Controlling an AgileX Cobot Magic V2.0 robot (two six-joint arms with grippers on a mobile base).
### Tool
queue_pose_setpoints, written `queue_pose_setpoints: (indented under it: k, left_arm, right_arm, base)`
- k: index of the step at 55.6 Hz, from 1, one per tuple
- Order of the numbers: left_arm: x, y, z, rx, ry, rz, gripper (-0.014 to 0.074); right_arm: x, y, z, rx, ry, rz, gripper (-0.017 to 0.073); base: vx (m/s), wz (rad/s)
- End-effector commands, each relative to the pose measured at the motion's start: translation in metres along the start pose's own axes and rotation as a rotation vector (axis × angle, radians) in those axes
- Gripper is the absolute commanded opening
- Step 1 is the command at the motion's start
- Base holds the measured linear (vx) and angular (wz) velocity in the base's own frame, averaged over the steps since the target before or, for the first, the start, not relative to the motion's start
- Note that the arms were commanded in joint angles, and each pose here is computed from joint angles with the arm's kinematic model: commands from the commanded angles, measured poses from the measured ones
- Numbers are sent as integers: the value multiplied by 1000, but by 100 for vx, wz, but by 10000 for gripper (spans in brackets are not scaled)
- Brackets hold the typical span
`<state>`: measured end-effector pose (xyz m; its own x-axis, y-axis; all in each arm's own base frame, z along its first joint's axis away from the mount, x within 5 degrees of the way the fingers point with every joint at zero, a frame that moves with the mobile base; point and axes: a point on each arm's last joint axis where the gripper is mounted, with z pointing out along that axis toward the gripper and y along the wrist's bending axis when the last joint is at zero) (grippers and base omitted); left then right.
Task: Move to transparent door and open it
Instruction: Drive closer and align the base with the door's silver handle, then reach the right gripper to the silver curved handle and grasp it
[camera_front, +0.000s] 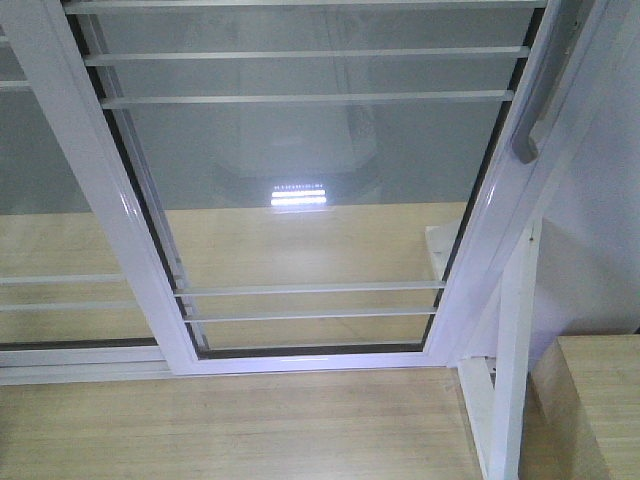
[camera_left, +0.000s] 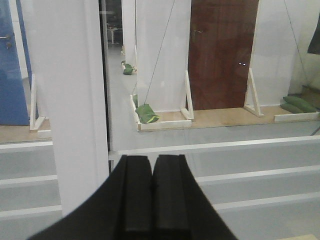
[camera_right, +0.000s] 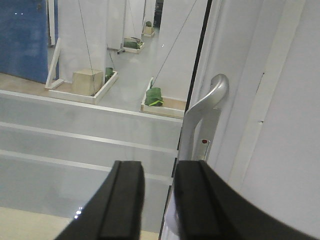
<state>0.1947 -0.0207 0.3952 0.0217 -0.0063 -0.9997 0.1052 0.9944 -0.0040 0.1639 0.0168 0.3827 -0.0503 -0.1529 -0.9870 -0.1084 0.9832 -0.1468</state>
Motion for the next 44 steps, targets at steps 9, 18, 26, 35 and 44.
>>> queue_pose_setpoints:
  k: [9,18,26,35,44]
  left_arm:
    - [-20,0,-3,0,-108,-6,288]
    - [-20,0,-3,0,-108,-6,418]
    - [-20,0,-3,0,-107,-6,482]
    - [-19,0,-3,1,-91,-8,486]
    - [-16,-1,-3,2,-61,-8,486]
  right_arm:
    - [-20,-4,-4,21,-111,-14,592]
    - [-20,-4,-4,22,-116,-15,625]
    - [-19,-4,-4,19,-109,6,597]
    - [-12,-4,0,18,-40,93,562]
    - [5,-16,25,81,69,109,561]
  base:
    - [0,0]
    - [0,0]
    - [0,0]
    - [0,0]
    - [0,0]
